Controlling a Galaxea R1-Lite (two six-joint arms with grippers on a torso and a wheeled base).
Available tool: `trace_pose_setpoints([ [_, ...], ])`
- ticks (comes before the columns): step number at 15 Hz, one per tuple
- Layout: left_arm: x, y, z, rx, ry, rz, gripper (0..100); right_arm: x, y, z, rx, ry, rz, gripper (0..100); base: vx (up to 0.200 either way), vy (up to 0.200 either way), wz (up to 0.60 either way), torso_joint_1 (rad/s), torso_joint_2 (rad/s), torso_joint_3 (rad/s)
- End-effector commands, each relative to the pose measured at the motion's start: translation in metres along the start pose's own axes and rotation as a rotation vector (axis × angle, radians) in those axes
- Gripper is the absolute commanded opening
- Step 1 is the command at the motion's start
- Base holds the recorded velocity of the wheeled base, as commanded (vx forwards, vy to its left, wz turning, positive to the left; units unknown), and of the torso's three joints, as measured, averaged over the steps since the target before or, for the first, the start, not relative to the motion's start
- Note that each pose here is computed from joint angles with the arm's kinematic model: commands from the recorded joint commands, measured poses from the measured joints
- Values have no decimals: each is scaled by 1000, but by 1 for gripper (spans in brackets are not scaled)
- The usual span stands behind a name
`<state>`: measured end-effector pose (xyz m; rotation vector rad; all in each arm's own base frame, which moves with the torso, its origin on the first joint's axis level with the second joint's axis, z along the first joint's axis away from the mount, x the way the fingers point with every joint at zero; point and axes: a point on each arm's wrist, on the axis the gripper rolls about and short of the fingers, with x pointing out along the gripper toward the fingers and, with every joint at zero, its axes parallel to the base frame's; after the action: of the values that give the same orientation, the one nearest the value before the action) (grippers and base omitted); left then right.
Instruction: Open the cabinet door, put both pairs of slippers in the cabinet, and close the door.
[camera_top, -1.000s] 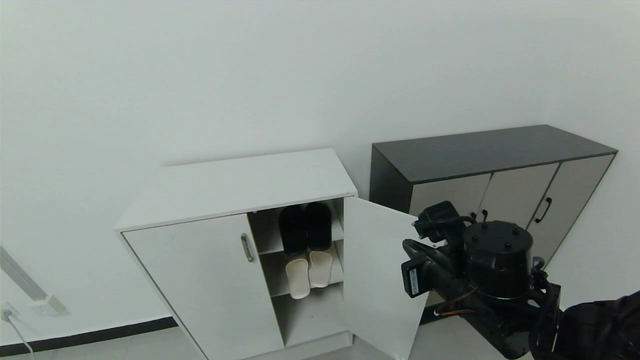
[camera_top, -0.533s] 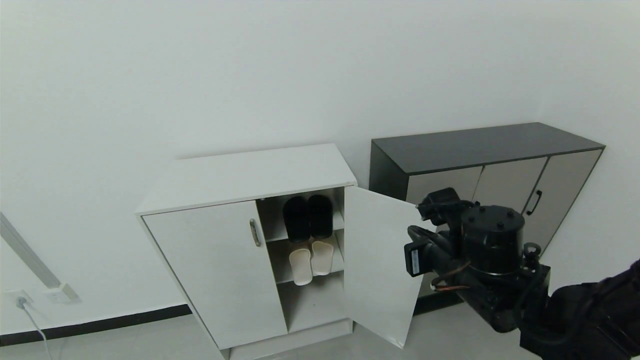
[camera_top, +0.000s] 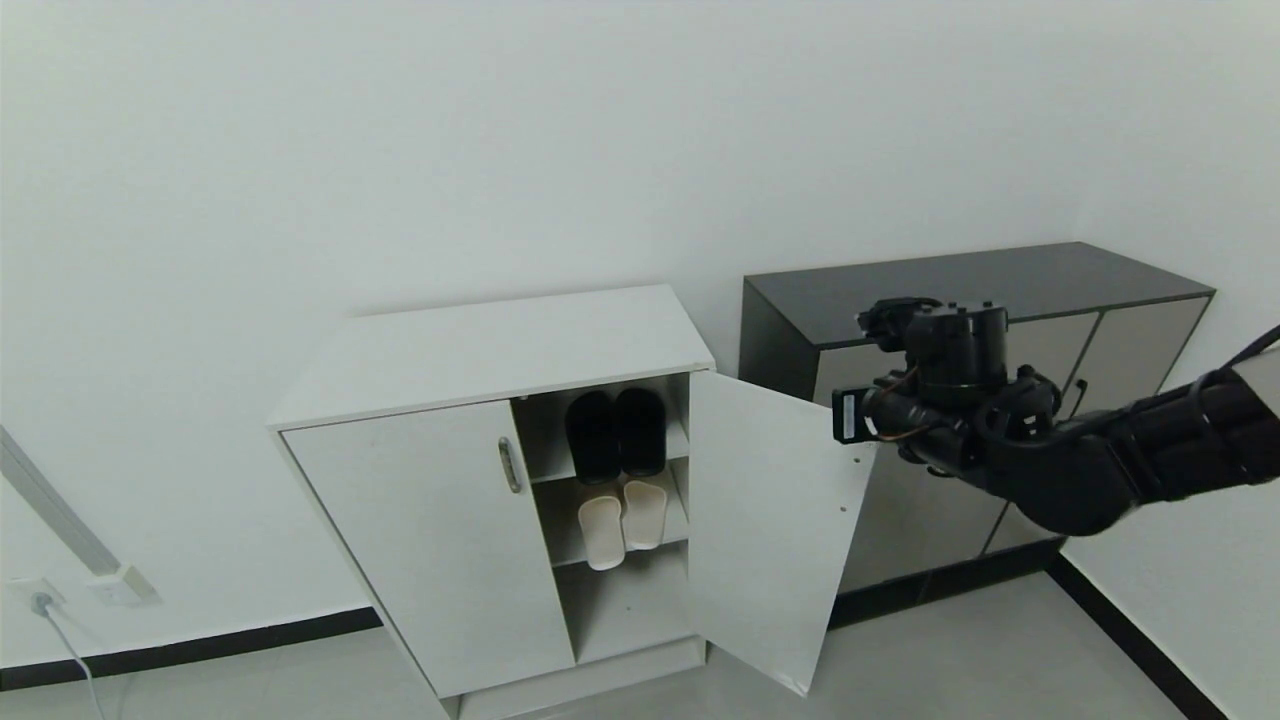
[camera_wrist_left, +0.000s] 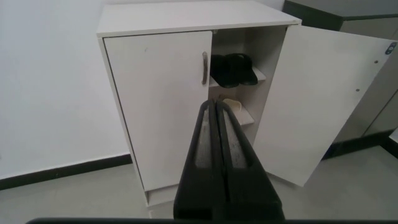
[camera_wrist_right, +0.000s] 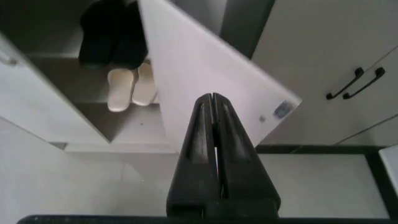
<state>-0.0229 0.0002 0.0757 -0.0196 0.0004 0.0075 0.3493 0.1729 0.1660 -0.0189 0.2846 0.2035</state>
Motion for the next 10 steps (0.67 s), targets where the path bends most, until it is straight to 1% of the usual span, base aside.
trace_pose_setpoints([
  [1,0,0,0,0,0,0,0,38,-23,0,50,36,-37,0,0,0,0,0,0,0],
  [3,0,0,0,0,0,-1,0,56,-33,-8,57,53,-58,0,0,0,0,0,0,0],
  [5,0,0,0,0,1,-1,0,68,-38,-15,61,64,-73,0,0,0,0,0,0,0],
  [10,0,0,0,0,0,0,0,82,-40,-20,65,68,-59,0,0,0,0,0,0,0],
])
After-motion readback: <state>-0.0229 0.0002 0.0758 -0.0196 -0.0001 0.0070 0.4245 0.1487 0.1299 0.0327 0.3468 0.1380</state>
